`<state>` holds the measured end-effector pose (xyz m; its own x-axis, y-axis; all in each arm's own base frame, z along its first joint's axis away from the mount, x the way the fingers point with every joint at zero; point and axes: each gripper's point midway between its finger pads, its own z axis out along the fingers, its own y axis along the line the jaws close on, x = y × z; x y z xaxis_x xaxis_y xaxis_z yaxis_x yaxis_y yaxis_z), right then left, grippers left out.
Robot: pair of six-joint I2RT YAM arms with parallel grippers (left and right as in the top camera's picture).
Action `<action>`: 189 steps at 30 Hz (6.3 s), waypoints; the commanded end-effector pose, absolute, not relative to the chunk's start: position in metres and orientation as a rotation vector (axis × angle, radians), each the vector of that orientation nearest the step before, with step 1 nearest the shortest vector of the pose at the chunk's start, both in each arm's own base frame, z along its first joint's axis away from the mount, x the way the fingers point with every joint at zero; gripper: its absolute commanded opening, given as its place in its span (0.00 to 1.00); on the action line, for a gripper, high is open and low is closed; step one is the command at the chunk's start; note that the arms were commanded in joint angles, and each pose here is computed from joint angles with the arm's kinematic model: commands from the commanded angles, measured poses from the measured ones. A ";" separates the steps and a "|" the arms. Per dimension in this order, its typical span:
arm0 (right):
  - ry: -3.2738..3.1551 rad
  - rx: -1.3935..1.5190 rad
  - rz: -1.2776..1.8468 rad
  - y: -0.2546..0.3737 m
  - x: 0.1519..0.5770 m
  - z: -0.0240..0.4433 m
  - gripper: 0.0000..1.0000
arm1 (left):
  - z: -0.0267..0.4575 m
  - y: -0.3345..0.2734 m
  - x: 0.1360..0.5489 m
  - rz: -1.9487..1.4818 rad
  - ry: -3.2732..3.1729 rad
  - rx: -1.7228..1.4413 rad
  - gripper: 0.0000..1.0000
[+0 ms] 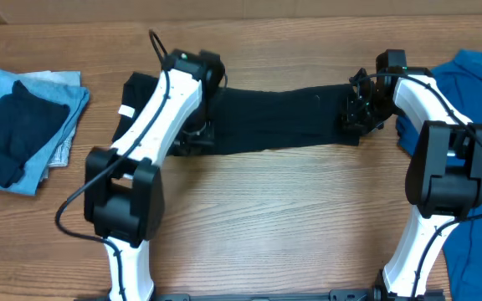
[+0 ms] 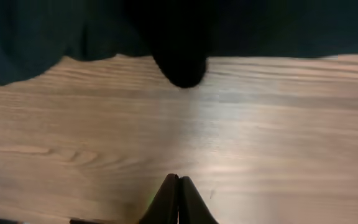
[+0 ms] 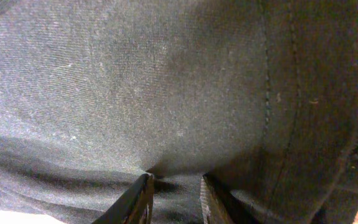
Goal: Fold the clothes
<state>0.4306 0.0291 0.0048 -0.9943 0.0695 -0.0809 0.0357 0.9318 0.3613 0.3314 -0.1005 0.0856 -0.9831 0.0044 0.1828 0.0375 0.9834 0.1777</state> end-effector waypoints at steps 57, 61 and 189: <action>2.771 0.035 0.413 0.016 0.467 0.035 0.04 | 0.056 -0.116 0.440 -0.226 -3.390 -0.086 0.59; 2.760 0.022 0.180 -0.013 0.483 0.066 0.04 | 0.125 -0.136 0.474 -0.073 -3.521 -0.078 0.67; 2.869 -0.168 0.594 0.114 0.447 0.017 0.79 | 0.069 -0.256 0.457 0.301 -3.289 -0.292 0.31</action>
